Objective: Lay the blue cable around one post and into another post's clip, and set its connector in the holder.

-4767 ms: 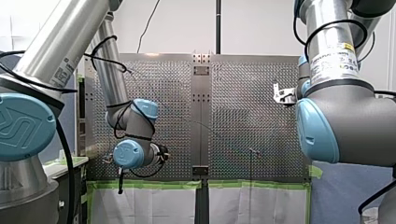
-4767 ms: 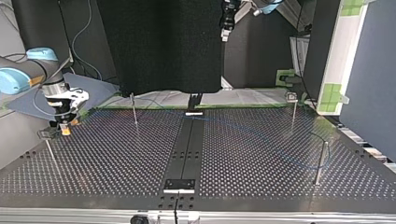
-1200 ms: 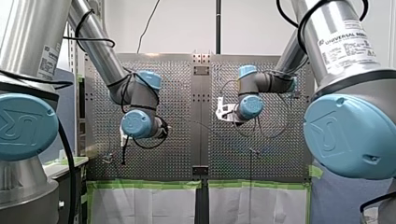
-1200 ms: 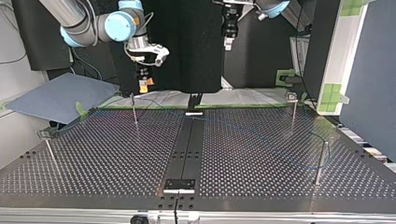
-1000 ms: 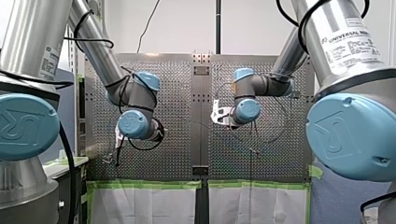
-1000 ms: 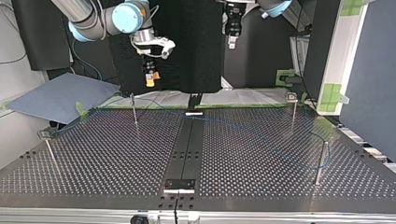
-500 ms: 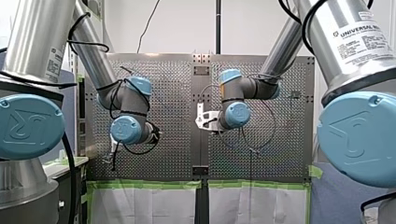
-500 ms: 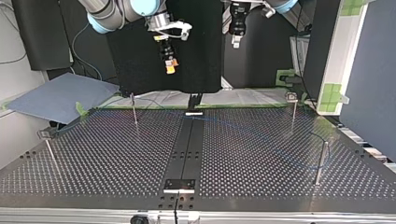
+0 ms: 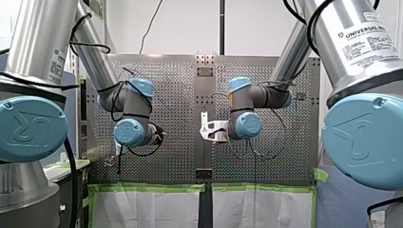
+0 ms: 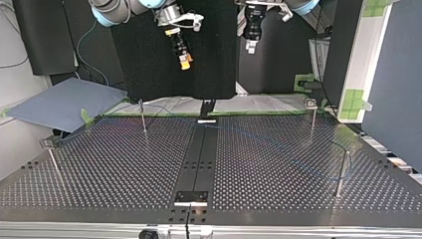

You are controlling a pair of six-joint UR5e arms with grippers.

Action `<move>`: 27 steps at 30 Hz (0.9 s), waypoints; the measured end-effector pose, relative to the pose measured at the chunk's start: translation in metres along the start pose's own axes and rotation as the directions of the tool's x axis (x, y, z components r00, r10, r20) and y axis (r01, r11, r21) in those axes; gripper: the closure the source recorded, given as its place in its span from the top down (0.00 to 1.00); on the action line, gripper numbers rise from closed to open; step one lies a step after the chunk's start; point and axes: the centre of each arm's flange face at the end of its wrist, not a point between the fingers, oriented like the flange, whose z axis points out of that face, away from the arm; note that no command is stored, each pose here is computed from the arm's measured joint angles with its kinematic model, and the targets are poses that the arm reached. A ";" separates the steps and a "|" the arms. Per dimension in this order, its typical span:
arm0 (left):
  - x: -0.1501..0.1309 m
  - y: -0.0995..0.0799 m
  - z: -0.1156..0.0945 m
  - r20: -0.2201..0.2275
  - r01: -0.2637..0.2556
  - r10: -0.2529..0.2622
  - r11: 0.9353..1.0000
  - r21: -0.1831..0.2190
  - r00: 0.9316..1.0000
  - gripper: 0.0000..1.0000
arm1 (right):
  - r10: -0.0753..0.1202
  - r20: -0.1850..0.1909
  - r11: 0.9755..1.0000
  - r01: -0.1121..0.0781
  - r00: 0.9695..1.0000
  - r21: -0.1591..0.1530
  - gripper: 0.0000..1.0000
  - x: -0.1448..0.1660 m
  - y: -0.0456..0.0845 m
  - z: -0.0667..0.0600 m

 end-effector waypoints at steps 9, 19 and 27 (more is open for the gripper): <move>0.002 0.002 -0.002 -0.018 -0.011 0.011 1.000 -0.007 1.000 1.00 | -0.018 0.005 1.000 0.018 1.000 0.002 1.00 0.000 0.001 -0.001; 0.002 0.003 -0.002 -0.018 -0.012 0.012 1.000 -0.007 1.000 1.00 | -0.019 0.005 1.000 0.019 1.000 0.002 1.00 0.000 0.001 -0.001; 0.002 0.003 -0.002 -0.018 -0.012 0.012 1.000 -0.007 1.000 1.00 | -0.019 0.005 1.000 0.019 1.000 0.002 1.00 0.000 0.001 -0.001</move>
